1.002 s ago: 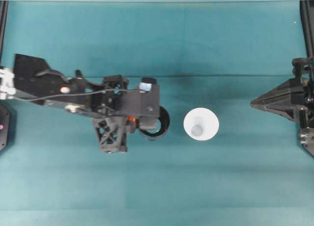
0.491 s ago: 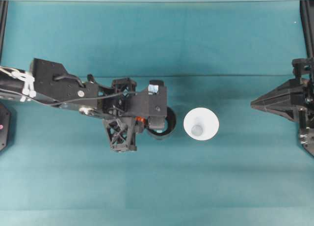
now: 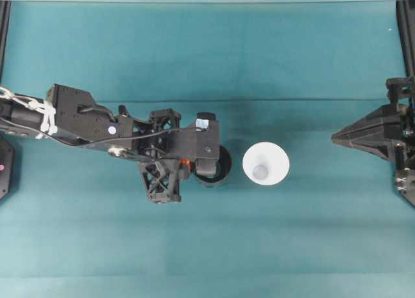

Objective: Put the paper cup into the moved red handle cup holder.

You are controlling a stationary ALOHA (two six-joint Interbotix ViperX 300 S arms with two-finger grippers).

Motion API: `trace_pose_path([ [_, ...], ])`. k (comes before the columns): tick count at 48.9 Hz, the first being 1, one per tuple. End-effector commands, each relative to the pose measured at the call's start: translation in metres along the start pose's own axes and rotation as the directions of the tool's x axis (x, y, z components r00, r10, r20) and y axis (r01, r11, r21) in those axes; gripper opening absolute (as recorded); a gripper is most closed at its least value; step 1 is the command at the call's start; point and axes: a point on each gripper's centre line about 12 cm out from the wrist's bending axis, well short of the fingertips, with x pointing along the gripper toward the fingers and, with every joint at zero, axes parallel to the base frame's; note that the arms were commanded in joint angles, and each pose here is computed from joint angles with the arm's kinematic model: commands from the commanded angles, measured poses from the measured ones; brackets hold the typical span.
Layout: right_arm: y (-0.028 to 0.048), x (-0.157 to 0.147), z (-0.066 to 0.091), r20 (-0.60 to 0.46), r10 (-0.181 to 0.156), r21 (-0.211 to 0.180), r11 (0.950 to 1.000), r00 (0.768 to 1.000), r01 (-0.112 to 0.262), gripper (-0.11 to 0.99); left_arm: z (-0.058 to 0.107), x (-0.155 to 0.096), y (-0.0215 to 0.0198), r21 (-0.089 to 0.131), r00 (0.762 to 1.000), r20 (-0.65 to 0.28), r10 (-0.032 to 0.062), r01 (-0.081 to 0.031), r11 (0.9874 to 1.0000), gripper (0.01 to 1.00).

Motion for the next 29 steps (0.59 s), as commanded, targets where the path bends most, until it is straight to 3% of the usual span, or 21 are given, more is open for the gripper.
trace_pose_path([
  [1, 0.0018, -0.0006, 0.0079, 0.019, 0.005, 0.013, 0.9999, 1.000, -0.005, -0.09, 0.0009, -0.0027, 0.0002, 0.006, 1.000, 0.014, 0.0015, -0.002, 1.0000, 0.264],
  [22, 0.0015, -0.0003, 0.0078, 0.018, 0.003, 0.014, 0.9999, 1.000, -0.003, -0.09, 0.0027, -0.0016, 0.0000, 0.006, 0.997, 0.078, 0.0010, -0.002, 1.0000, 0.264],
  [29, 0.0019, -0.0006, 0.0079, 0.019, 0.005, 0.015, 0.9999, 1.000, -0.005, -0.09, -0.0003, 0.0004, 0.0018, 0.002, 0.998, 0.069, 0.0033, -0.003, 1.0000, 0.264],
])
